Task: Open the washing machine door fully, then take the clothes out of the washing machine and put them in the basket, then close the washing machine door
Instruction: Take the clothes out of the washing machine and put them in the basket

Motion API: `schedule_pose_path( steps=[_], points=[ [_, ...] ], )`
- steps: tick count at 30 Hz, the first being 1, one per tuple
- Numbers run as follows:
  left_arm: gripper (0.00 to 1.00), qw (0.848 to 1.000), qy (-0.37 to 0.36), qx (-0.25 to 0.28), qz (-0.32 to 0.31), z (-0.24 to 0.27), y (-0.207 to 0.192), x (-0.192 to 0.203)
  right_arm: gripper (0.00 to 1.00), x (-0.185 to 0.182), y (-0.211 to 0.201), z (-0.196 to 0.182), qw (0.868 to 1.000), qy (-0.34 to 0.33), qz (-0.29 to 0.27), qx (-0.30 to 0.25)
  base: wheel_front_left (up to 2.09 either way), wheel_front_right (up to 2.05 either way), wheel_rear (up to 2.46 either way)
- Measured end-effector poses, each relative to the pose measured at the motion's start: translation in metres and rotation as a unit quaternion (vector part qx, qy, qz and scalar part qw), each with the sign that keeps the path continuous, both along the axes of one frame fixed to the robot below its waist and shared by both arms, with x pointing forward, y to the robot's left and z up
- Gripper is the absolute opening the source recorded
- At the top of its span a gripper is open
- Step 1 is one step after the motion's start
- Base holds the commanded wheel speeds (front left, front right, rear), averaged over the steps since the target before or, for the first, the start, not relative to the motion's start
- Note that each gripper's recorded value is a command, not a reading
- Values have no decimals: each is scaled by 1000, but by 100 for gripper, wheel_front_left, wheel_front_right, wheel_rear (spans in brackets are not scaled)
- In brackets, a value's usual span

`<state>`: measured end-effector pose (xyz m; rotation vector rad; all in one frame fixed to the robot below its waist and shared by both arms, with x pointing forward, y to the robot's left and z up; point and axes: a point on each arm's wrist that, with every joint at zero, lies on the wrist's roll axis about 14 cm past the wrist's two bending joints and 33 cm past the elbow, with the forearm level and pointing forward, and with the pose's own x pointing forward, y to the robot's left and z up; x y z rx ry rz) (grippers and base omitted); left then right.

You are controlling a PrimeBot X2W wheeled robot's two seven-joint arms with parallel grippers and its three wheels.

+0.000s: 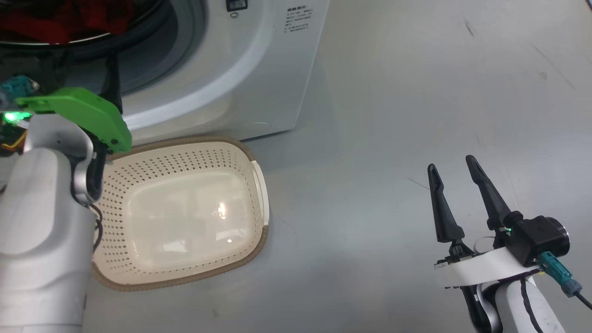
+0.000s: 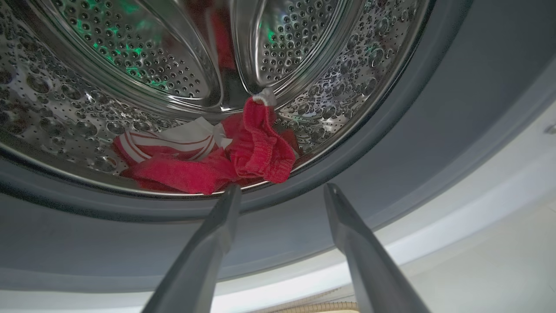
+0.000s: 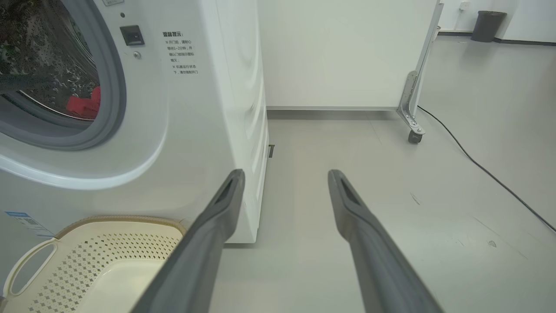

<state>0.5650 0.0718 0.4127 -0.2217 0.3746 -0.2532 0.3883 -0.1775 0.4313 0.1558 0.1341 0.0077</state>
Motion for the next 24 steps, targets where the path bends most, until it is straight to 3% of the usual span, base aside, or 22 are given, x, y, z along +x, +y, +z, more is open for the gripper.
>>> schedule_pose_path(
  steps=[14,24],
  points=[
    [100,999,13,19,-23,-19,-11,76,100,12,-21,-25,999,31,-31,1,0,0,0],
    [100,997,62,27,-33,-58,-23,93,100,10,-37,-40,997,55,-53,-7,0,0,0]
  ],
)
